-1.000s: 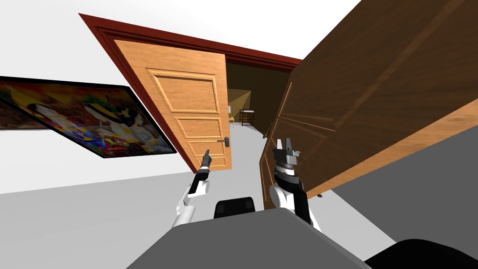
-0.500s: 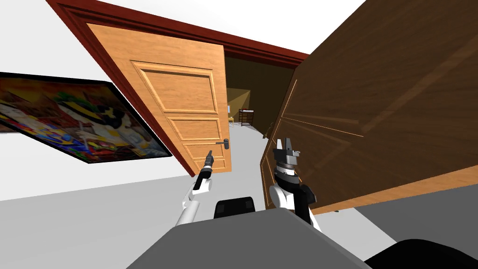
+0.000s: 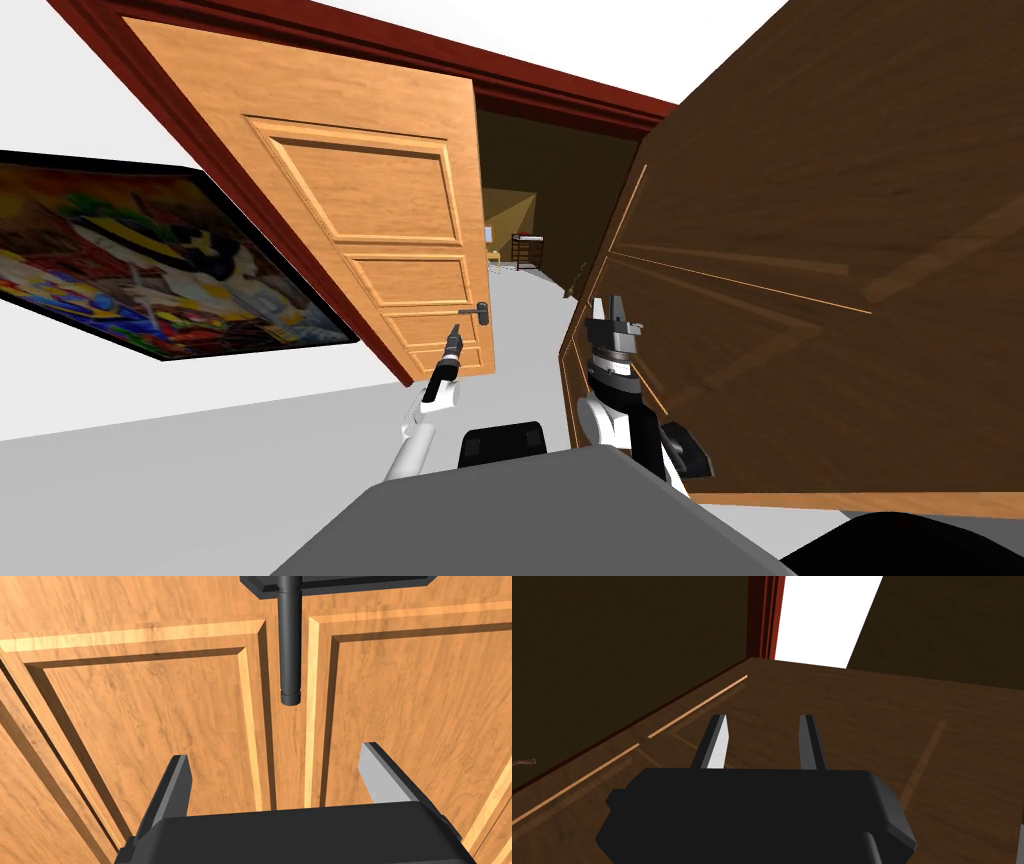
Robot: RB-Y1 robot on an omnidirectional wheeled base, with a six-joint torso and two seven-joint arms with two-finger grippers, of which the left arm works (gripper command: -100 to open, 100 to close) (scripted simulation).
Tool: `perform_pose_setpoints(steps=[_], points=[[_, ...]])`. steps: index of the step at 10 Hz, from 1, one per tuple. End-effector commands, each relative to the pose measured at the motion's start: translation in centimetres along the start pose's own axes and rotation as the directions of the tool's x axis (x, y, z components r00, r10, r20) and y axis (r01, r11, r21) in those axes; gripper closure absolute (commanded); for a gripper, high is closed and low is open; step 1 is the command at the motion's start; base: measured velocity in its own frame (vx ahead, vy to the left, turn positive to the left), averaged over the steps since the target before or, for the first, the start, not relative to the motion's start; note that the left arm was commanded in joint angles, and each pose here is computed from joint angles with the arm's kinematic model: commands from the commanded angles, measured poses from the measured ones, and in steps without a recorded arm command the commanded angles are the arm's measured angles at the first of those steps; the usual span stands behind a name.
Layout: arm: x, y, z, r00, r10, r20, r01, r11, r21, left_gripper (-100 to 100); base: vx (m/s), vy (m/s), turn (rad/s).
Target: Pull the door open
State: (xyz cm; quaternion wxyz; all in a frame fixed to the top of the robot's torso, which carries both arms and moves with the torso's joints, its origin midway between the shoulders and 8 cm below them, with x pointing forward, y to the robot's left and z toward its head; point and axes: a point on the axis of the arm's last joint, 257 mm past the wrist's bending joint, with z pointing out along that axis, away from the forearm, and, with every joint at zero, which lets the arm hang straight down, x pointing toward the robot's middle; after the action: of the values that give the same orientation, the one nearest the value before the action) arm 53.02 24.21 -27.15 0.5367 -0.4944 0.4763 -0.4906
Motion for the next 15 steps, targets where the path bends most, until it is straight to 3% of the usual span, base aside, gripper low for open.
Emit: perform_pose_setpoints(steps=[1,3,4,9,15], points=[[0.7,0.8,0.30,0.9999,-0.009,-0.005,0.009,0.9997,-0.023,-100,0.165,-0.037,0.005],[1.7,1.8,0.55,0.9997,-0.022,-0.011,0.022,0.9986,-0.049,-100,0.198,-0.046,0.018],[1.3,1.4,0.49,0.9998,-0.018,-0.009,0.017,0.9991,-0.040,-100,0.078,-0.026,0.007],[1.1,3.2,1.32,0.9999,-0.005,-0.016,0.004,0.9978,-0.065,-100,-0.023,0.051,-0.029],[-0.2,4.4,3.18,0.9992,0.034,-0.019,-0.035,0.9965,-0.075,-100,-0.012,0.017,-0.041]])
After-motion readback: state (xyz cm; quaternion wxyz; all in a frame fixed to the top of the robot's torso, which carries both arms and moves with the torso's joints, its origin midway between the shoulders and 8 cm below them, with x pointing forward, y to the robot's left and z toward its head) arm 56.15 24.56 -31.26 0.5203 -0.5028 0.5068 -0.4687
